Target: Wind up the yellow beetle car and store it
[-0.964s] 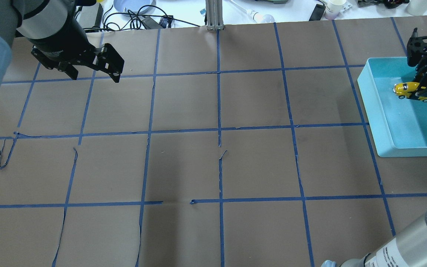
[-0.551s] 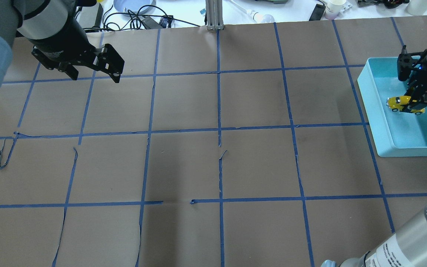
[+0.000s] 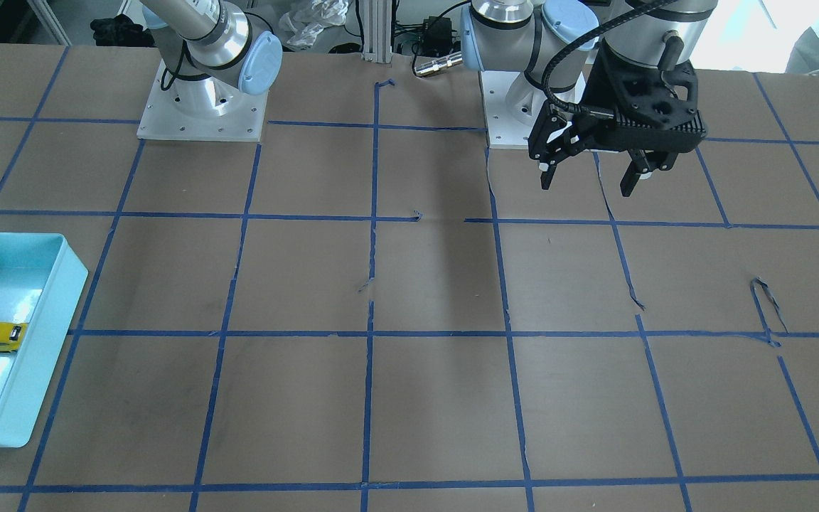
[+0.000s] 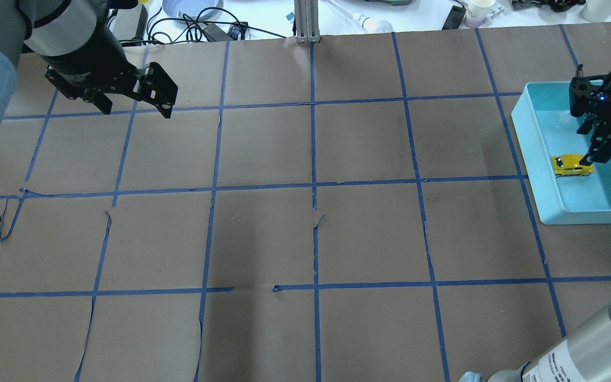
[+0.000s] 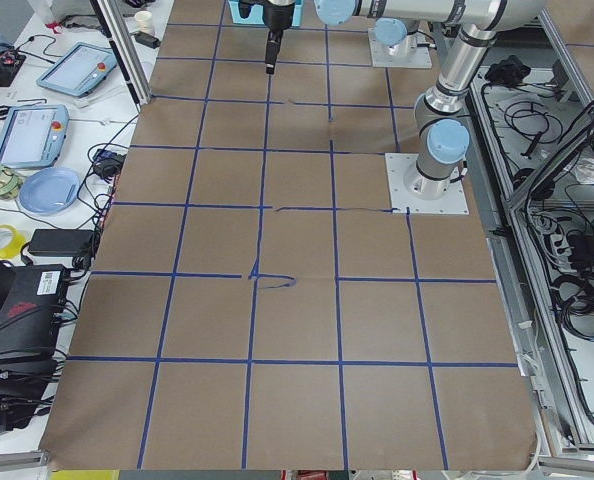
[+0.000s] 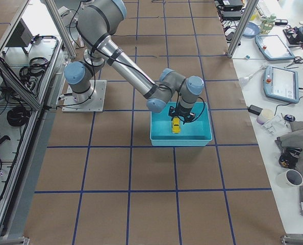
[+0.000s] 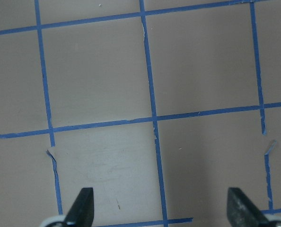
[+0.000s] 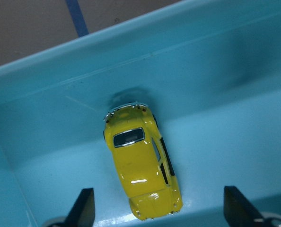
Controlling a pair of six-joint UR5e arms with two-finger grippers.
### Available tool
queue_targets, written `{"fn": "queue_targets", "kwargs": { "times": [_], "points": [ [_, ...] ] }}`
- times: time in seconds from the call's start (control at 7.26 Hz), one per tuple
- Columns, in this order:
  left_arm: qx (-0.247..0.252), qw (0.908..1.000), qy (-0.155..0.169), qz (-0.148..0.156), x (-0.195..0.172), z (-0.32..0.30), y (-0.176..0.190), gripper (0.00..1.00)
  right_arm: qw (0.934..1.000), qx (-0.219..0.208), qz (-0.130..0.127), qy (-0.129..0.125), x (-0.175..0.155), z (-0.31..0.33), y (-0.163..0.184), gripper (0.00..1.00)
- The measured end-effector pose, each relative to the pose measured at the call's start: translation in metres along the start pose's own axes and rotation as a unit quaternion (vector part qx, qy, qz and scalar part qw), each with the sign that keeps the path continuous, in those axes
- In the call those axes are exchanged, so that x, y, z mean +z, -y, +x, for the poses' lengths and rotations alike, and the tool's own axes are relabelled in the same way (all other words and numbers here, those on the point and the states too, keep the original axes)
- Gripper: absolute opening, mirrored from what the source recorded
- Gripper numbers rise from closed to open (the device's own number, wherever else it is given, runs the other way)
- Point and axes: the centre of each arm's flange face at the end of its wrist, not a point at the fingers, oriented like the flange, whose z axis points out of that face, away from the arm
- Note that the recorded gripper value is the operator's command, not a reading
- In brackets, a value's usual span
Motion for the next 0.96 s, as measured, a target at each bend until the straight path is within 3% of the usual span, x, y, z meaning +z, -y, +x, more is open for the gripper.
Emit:
{"fn": "queue_targets", "kwargs": {
  "times": [0.28, 0.41, 0.55, 0.69, 0.83, 0.96],
  "points": [
    [0.0, 1.0, 0.0, 0.0, 0.0, 0.0, 0.0, 1.0, 0.999, 0.036, -0.004, -0.025, -0.053, -0.009, 0.004, 1.0],
    [0.0, 1.0, 0.0, 0.0, 0.0, 0.0, 0.0, 1.0, 0.9957, 0.089, -0.001, -0.023, -0.089, -0.026, 0.014, 1.0],
    [0.0, 1.0, 0.0, 0.0, 0.0, 0.0, 0.0, 1.0, 0.9861, 0.164, 0.006, -0.025, -0.121, -0.044, 0.032, 1.0],
    [0.0, 1.0, 0.0, 0.0, 0.0, 0.0, 0.0, 1.0, 0.9674, 0.251, 0.015, -0.034, -0.147, -0.059, 0.063, 1.0],
    [0.0, 1.0, 0.0, 0.0, 0.0, 0.0, 0.0, 1.0, 0.9401, 0.337, 0.023, -0.046, -0.168, -0.073, 0.095, 1.0],
    [0.0, 1.0, 0.0, 0.0, 0.0, 0.0, 0.0, 1.0, 0.8925, 0.446, 0.037, -0.059, -0.192, -0.09, 0.123, 1.0]
  ]
}}
